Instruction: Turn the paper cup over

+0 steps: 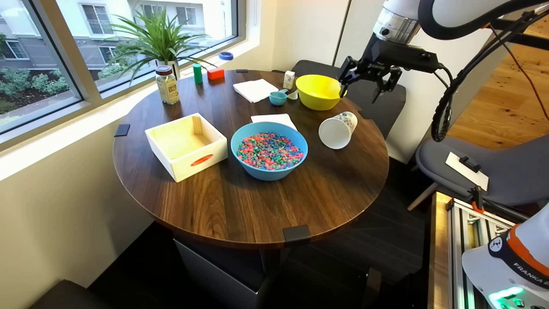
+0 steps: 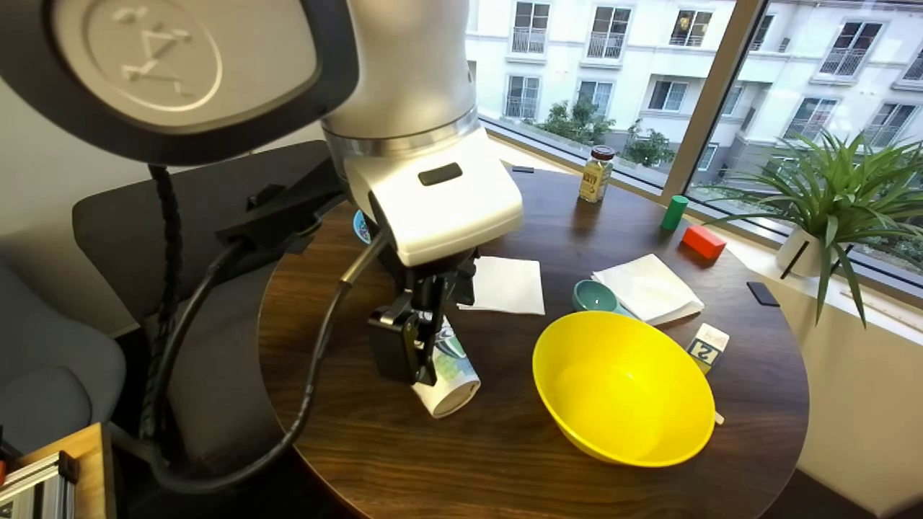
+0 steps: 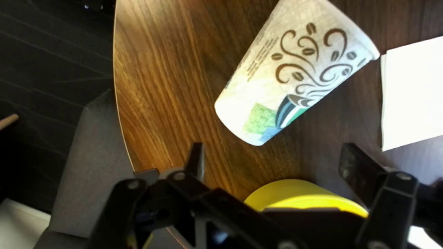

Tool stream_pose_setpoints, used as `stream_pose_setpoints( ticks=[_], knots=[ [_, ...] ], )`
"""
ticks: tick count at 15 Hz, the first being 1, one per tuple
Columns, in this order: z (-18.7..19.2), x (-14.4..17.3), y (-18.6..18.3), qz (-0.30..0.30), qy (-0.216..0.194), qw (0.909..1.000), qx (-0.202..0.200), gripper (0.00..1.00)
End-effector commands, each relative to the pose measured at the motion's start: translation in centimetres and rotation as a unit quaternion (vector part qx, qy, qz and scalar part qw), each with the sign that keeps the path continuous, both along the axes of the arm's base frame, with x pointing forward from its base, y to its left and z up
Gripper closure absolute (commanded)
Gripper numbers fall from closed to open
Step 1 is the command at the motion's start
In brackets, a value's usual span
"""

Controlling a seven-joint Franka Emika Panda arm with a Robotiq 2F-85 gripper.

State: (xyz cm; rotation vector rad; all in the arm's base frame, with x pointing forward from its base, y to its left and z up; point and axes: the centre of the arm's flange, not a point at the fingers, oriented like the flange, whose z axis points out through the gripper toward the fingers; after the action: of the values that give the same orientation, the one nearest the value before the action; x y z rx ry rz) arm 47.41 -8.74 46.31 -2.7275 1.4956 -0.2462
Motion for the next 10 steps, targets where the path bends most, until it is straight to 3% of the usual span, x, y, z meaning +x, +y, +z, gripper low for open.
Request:
stream_pose_setpoints(
  ticks=[1,10],
  knots=[
    [-1.6,0.3,-0.5,-0.057,0.014,0.9974,0.041,0.0],
    [-4.4,0.8,-2.2,-0.127,0.038,0.9883,0.075,0.0]
  ],
)
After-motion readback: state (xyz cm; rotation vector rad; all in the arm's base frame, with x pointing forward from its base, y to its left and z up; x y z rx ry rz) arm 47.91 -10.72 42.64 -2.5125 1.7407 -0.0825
